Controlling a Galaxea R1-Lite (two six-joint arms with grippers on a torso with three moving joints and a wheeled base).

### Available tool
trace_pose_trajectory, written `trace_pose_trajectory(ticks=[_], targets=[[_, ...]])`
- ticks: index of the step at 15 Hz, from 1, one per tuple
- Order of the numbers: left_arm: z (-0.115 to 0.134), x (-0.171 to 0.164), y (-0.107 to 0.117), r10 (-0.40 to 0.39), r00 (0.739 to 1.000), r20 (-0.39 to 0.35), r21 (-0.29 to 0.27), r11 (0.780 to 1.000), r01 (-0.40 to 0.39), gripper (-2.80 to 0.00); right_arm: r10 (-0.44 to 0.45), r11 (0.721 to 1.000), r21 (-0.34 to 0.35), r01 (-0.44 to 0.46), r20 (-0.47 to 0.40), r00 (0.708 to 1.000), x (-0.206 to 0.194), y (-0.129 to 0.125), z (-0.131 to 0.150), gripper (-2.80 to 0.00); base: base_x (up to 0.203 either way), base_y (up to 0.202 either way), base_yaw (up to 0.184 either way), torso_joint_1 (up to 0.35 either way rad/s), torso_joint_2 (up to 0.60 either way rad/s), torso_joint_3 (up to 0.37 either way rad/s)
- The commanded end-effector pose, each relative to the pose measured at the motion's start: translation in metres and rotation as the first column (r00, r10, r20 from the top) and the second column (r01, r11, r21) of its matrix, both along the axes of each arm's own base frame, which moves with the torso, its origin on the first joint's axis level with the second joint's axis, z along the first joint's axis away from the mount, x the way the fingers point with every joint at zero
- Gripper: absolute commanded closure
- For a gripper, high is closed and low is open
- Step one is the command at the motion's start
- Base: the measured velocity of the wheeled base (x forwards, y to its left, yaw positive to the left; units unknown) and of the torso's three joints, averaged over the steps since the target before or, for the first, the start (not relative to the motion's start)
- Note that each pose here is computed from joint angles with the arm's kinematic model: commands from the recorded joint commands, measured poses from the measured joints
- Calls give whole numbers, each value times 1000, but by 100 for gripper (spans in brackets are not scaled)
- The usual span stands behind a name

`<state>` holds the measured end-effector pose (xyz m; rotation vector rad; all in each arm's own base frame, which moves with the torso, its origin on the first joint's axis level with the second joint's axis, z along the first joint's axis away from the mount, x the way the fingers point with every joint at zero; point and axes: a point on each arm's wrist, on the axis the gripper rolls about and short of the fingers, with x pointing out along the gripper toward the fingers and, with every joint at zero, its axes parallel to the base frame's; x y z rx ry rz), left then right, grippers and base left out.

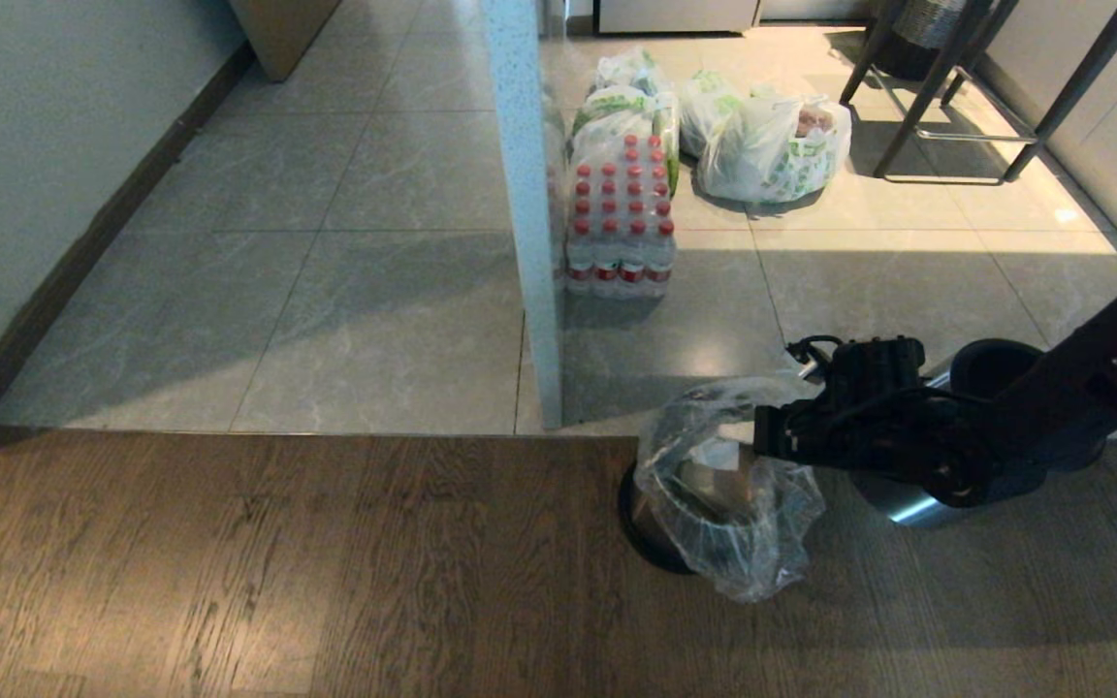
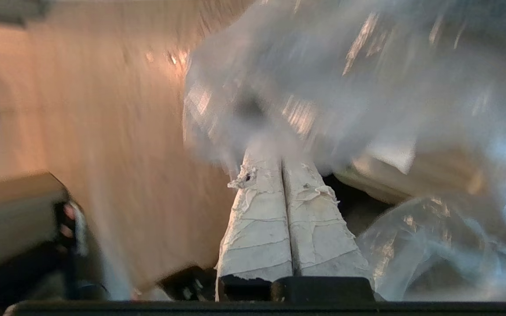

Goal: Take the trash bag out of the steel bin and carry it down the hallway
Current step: Pick up the trash bag

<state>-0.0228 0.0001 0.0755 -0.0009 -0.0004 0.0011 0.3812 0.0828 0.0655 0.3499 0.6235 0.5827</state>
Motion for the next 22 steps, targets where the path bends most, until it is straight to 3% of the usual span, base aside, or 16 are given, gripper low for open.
trace_pose_trajectory(ticks=[1, 5, 7, 10, 12, 14, 16, 22], targets=[[0, 0, 0, 0, 1000, -1, -1, 1000, 0, 0, 25, 999, -28, -24, 30, 999, -14, -2, 14, 0, 0, 0, 0, 0, 0, 0], [0, 0, 0, 0, 1000, -2, -1, 1000, 0, 0, 60, 989, -135, -60, -4, 998, -65, -24, 24, 0, 0, 0, 0, 0, 0, 0], [0, 0, 0, 0, 1000, -2, -1, 1000, 0, 0, 100, 968, -229, -100, -11, 995, -84, -37, 21, 0, 0, 0, 0, 0, 0, 0], [0, 0, 0, 0, 1000, -1, -1, 1000, 0, 0, 153, 920, -337, -199, -160, 975, -105, -48, -5, 0, 0, 0, 0, 0, 0, 0], [0, 0, 0, 0, 1000, 0, -1, 1000, 0, 0, 161, 904, -346, -250, -267, 950, -109, -48, -27, 0, 0, 0, 0, 0, 0, 0], [0, 0, 0, 0, 1000, -1, -1, 1000, 0, 0, 187, 886, -355, -299, -317, 930, -107, -46, -45, 0, 0, 0, 0, 0, 0, 0], [0, 0, 0, 0, 1000, -2, -1, 1000, 0, 0, 220, 858, -380, -345, -334, 917, -102, -46, -59, 0, 0, 0, 0, 0, 0, 0], [0, 0, 0, 0, 1000, -2, -1, 1000, 0, 0, 215, 857, -399, -325, -297, 930, -70, -43, -80, 0, 0, 0, 0, 0, 0, 0]])
